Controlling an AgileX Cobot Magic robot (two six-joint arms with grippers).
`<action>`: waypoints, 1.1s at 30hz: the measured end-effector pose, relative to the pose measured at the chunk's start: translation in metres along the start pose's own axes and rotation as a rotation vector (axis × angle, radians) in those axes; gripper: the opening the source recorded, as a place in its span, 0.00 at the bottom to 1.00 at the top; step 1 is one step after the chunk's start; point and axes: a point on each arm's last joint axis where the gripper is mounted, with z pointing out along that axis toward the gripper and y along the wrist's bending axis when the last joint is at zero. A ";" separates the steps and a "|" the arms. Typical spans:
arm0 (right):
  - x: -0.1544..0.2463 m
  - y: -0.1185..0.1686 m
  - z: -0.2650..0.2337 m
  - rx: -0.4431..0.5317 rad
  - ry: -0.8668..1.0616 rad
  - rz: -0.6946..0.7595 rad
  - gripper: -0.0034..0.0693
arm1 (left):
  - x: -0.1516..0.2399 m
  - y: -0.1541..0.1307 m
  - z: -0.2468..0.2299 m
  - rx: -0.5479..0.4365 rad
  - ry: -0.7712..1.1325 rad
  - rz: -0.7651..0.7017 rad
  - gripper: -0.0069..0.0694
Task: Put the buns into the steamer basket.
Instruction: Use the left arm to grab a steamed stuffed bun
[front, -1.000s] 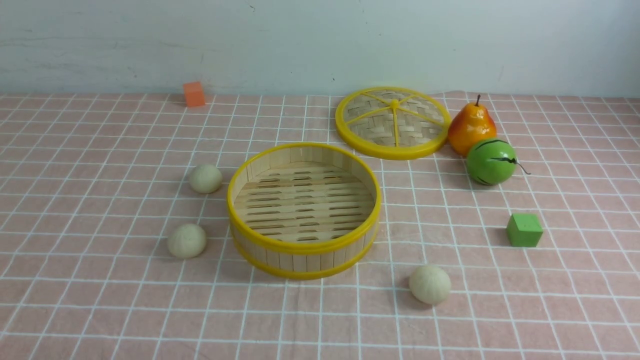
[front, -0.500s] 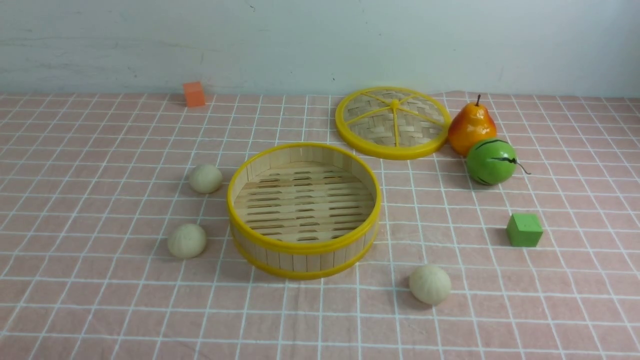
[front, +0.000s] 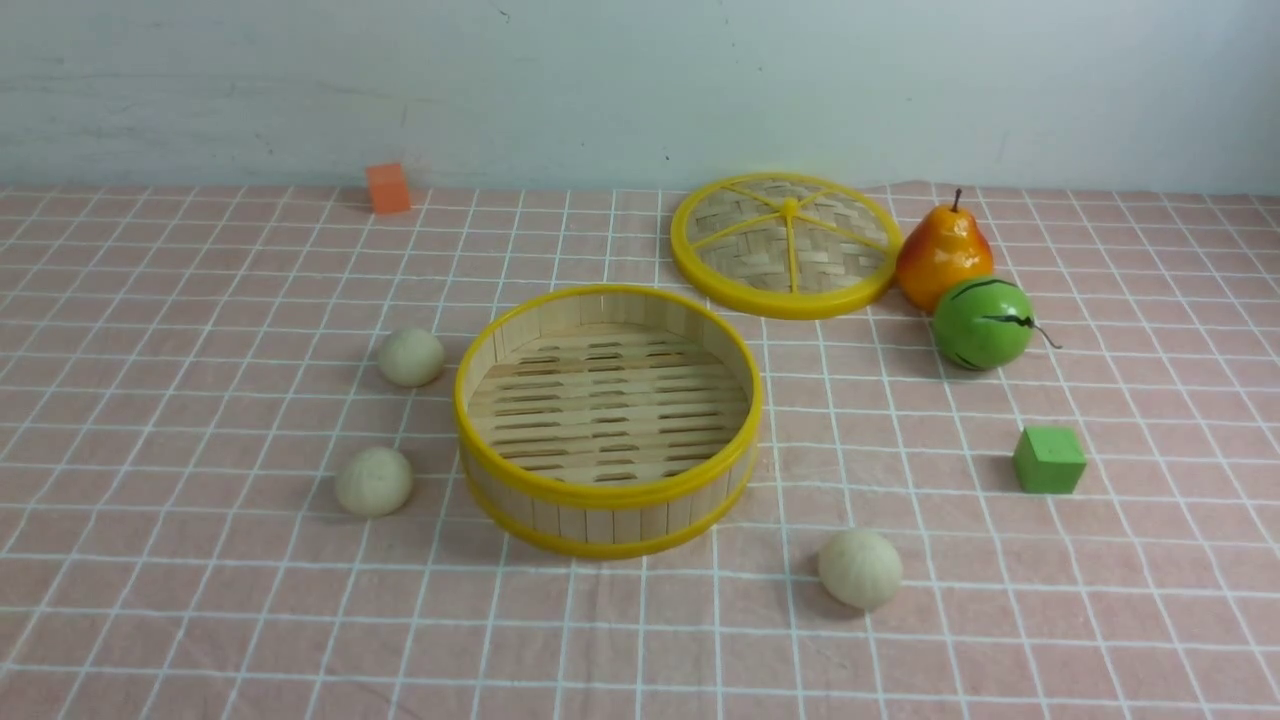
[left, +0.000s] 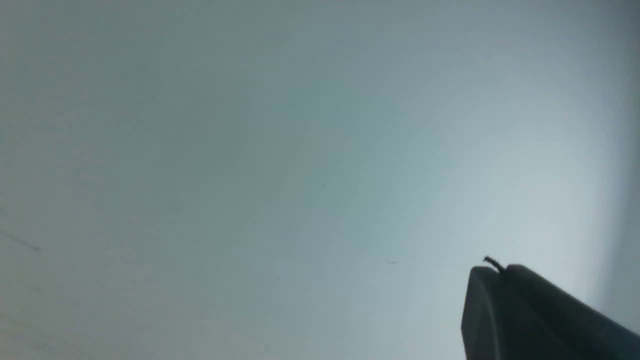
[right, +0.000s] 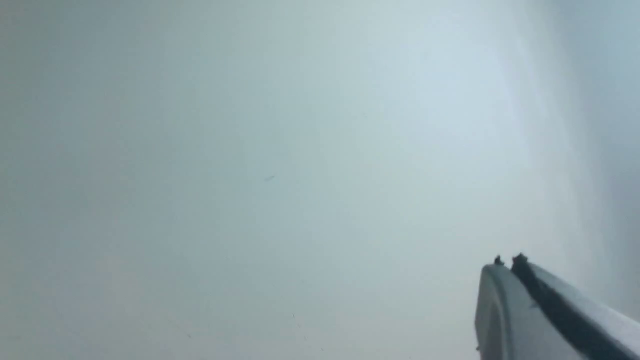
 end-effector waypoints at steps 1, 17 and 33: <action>-0.008 0.002 0.007 0.008 0.038 -0.017 0.07 | -0.009 -0.006 0.007 -0.004 0.011 0.001 0.07; 0.057 -0.012 0.109 0.280 1.206 -0.015 0.04 | 0.060 0.033 0.146 -0.615 1.059 0.078 0.07; 0.122 0.023 0.130 -0.123 1.640 -0.021 0.05 | 0.231 0.077 0.227 -0.508 1.688 0.279 0.42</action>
